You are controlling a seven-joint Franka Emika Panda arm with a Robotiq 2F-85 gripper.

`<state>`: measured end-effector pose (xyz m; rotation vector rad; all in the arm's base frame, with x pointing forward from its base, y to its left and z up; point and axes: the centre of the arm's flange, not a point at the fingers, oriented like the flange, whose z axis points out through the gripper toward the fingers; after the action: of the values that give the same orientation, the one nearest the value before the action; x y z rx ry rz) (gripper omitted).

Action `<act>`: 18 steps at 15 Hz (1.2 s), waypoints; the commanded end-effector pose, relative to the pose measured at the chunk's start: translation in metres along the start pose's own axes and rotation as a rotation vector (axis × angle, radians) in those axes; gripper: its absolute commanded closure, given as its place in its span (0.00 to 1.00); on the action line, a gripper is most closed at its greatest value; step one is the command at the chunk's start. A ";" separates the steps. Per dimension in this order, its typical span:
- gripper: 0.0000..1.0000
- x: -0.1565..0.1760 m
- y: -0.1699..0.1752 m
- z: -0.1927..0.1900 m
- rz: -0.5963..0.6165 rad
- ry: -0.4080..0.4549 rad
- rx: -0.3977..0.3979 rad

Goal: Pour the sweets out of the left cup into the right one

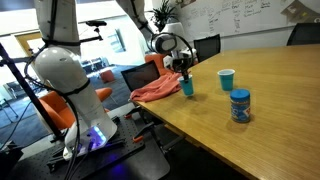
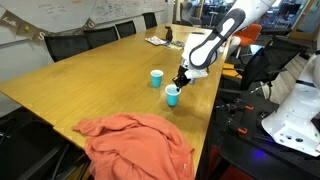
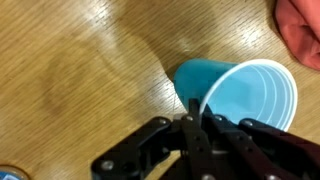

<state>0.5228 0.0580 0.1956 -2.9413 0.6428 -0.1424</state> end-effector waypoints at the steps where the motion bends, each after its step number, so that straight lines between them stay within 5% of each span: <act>1: 0.99 0.002 -0.010 0.019 -0.005 -0.035 -0.059; 2: 0.99 0.000 -0.010 0.024 -0.014 -0.042 -0.070; 3: 0.71 -0.002 -0.011 0.025 -0.020 -0.046 -0.078; 4: 0.70 -0.003 -0.012 0.023 -0.027 -0.046 -0.077; 13: 0.04 -0.012 -0.021 -0.098 -0.072 0.100 -0.021; 18: 0.00 -0.018 -0.029 -0.147 -0.087 0.128 0.024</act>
<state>0.5189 0.0800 0.3158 -2.9666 0.5446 -0.3497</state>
